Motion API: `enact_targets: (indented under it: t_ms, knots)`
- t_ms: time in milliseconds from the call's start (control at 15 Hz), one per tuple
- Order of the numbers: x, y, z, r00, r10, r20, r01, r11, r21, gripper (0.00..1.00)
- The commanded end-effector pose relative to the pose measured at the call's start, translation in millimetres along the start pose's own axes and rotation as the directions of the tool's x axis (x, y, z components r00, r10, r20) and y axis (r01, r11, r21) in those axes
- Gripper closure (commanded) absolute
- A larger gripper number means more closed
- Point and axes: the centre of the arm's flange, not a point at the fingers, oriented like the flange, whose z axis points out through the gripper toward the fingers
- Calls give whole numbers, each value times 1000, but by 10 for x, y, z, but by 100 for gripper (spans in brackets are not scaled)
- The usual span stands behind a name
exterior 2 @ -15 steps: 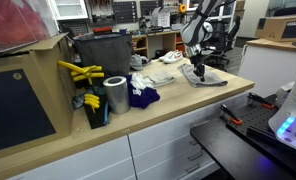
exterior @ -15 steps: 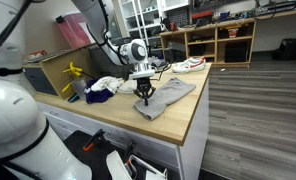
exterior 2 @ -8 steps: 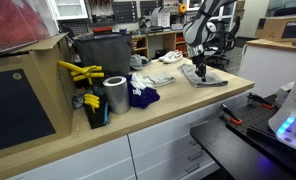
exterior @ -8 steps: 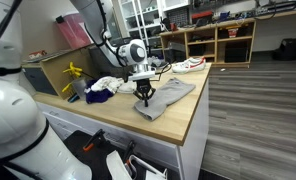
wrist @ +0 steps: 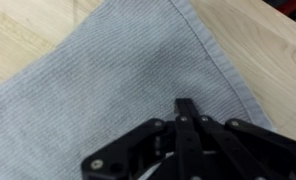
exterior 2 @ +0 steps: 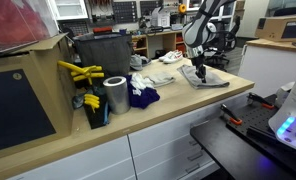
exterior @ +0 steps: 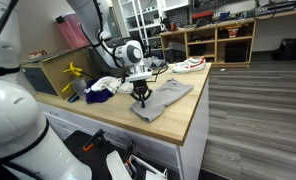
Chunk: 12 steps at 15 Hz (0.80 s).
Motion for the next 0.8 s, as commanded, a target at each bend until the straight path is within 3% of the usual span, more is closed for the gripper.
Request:
enact_targets:
  t_ms: [0, 400, 733]
  knots:
    - [70, -250, 367, 999, -36, 22, 35, 999, 33, 100]
    - [133, -396, 412, 998, -54, 31, 52, 997, 53, 100]
    - [387, -544, 494, 999, -48, 9, 47, 997, 64, 100]
